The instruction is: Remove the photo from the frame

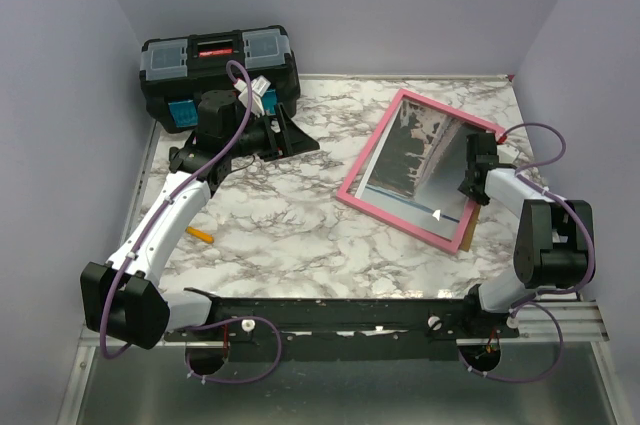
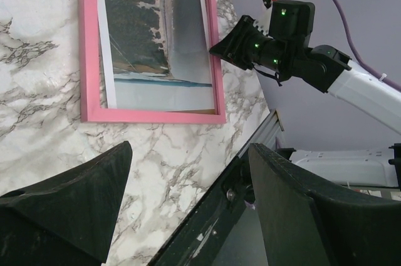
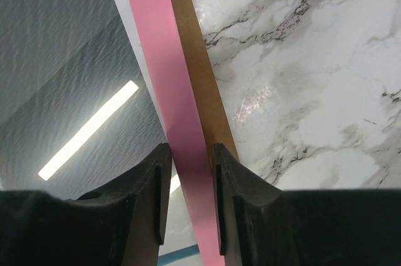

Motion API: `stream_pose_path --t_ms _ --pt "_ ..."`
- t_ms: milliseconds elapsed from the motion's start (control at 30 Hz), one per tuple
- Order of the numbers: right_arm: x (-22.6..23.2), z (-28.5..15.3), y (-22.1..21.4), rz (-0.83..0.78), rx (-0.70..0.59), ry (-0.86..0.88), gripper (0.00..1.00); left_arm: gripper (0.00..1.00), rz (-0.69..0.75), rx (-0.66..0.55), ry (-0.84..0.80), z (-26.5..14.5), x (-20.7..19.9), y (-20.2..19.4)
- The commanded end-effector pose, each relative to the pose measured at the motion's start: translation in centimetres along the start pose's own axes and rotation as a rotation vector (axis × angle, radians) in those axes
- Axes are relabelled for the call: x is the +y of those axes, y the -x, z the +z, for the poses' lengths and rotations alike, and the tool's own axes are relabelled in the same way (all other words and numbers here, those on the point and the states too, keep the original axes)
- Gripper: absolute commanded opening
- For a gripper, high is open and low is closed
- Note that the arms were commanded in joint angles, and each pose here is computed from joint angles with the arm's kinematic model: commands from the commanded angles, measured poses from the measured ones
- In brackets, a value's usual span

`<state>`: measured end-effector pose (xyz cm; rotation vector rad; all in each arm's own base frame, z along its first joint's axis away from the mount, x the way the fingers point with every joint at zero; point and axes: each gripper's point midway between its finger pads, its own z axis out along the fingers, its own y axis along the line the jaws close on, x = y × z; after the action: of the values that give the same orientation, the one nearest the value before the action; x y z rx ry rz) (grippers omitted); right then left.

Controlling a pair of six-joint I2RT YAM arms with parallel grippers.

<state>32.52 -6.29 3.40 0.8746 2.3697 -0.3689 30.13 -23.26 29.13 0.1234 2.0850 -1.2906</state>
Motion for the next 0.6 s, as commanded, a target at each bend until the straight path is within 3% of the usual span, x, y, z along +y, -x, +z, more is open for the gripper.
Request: stream_pose_path --t_ms 0,233,567 --pt "-0.5 -0.2 1.8 0.01 -0.079 -0.024 0.33 0.77 0.006 0.013 -0.033 0.1 -0.5 -0.3" --pt "0.6 -2.3 4.7 -0.009 -0.131 0.039 0.01 0.77 0.007 0.011 -0.034 0.1 -0.5 -0.2" --pt "4.5 -7.7 3.8 -0.121 -0.182 0.237 0.01 0.77 0.031 -0.01 -0.019 -0.5 -0.7 0.2"
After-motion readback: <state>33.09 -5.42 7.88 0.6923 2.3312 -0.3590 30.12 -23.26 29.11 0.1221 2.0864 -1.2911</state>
